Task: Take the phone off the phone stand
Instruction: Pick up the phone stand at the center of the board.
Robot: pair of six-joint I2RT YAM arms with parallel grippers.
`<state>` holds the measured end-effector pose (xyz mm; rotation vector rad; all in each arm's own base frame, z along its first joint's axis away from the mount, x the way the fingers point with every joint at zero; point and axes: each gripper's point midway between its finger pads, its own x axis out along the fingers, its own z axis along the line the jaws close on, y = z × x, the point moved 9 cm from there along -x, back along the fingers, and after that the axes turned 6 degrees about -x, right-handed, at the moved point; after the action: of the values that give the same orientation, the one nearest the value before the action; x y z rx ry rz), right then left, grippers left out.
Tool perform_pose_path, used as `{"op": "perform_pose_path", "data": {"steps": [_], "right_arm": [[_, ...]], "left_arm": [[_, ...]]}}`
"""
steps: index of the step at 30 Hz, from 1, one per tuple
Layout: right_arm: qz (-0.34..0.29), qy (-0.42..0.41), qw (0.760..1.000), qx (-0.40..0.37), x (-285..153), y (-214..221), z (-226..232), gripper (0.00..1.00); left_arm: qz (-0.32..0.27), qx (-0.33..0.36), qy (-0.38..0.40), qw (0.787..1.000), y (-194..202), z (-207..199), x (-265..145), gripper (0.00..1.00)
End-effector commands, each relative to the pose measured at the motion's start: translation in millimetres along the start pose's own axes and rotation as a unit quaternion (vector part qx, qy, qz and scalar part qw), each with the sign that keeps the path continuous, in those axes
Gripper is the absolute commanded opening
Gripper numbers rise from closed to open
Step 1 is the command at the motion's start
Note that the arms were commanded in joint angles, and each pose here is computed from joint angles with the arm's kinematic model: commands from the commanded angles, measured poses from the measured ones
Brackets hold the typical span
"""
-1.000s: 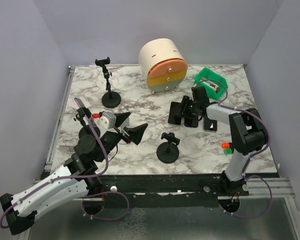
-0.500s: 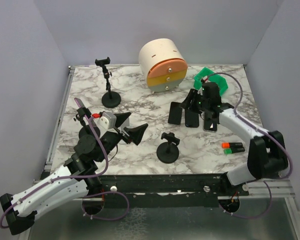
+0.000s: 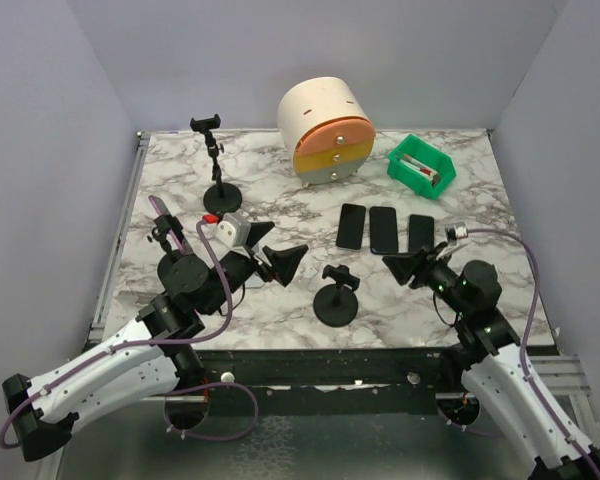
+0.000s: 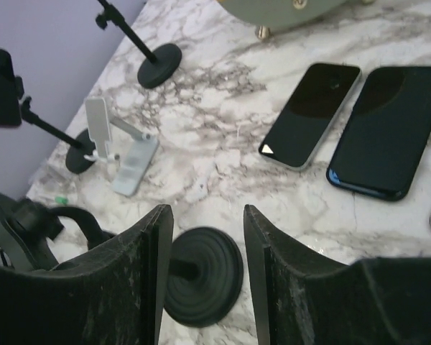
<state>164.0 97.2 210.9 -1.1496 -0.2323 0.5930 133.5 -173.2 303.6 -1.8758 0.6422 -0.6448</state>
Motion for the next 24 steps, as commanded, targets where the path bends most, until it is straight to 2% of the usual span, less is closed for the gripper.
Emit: {"op": "perform_pose_path", "data": {"steps": [1, 8, 9, 11, 13, 17, 24], "right_arm": [[-0.009, -0.031, 0.999, -0.027, -16.2, 31.3, -4.5, 0.51], [0.02, -0.055, 0.998, -0.028, -4.5, 46.0, -5.8, 0.64], [0.025, -0.068, 0.997, -0.027, -2.4, 47.5, -3.1, 0.69], [0.044, -0.081, 0.996, -0.022, 2.3, 54.4, 1.3, 0.87], [0.063, -0.09, 0.994, -0.027, 6.8, 60.0, 7.8, 0.96], [0.062, -0.101, 0.991, -0.063, 13.0, 69.1, 25.5, 0.99], [0.06, -0.12, 0.984, -0.114, 23.9, 98.3, 45.8, 0.92]], "left_arm": [[-0.005, 0.028, 0.015, 0.999, -17.4, -6.4, 2.2, 0.99], [-0.05, 0.049, -0.003, 0.998, -31.1, -2.5, -2.3, 0.99], [-0.052, 0.054, -0.004, 0.997, -33.8, -2.7, -2.4, 0.99], [-0.053, 0.067, -0.011, 0.996, -38.0, -1.7, -2.7, 0.99], [-0.056, 0.078, -0.019, 0.995, -41.0, -0.3, -3.0, 0.99], [-0.063, 0.086, -0.019, 0.994, -43.5, 0.2, -4.5, 0.99], [-0.066, 0.085, -0.022, 0.994, -34.6, 6.0, -15.9, 0.99]]}}
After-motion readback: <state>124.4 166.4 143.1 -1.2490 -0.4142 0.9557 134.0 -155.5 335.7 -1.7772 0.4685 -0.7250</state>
